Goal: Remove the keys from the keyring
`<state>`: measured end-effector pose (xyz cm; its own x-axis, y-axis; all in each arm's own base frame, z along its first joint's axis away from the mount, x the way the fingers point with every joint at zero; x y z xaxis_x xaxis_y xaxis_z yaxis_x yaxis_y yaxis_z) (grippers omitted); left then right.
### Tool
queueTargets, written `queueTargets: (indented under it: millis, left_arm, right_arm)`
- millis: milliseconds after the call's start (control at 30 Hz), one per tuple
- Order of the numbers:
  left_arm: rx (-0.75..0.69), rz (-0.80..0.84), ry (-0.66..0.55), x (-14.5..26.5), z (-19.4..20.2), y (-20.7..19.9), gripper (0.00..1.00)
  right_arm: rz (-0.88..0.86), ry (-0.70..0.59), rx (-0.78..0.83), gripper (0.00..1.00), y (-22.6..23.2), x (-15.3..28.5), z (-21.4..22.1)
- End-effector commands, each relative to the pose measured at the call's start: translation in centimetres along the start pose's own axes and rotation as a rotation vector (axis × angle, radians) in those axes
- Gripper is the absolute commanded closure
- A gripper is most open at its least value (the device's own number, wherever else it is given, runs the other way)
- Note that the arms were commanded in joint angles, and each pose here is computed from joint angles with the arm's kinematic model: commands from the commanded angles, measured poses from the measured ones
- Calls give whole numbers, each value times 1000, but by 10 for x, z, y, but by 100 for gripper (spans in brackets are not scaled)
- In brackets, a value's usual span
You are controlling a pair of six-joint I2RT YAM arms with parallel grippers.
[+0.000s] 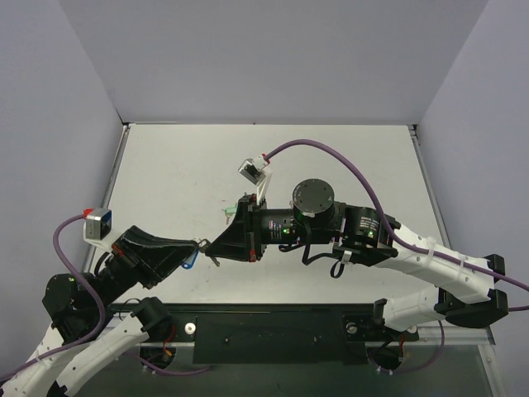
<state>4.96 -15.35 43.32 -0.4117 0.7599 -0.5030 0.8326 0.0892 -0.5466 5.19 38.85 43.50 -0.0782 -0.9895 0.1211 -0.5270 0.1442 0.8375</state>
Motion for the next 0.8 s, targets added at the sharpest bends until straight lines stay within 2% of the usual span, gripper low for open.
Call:
queueTargets:
  millis: [0, 67, 400, 767]
  left_arm:
    - [-18, 49, -22, -1, -10, -14, 100]
    - [-36, 25, 8, -1, -9, -13, 100]
    - [-124, 20, 341, 7, 27, -14, 100]
    - [-136, 110, 561, 10, 54, -18, 100]
  right_arm:
    - [-59, -33, 7, 100, 14, 9, -8]
    - [-53, -27, 10, 100, 13, 11, -7]
    - [-1, 55, 4, 100, 3, 27, 6]
    - [28, 170, -10, 100, -5, 36, 27]
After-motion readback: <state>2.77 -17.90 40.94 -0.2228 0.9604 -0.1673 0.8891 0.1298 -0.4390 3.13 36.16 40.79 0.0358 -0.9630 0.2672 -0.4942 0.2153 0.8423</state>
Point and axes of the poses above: each gripper's point midway between its finger pads, its own x axis back along the fingers, its own y axis along the line the jaws close on, z = x × y, the point moved 2 cm from there along x, back along the fingers, and after that the axes turned 11 degrees about -x, right-handed, at the moved point
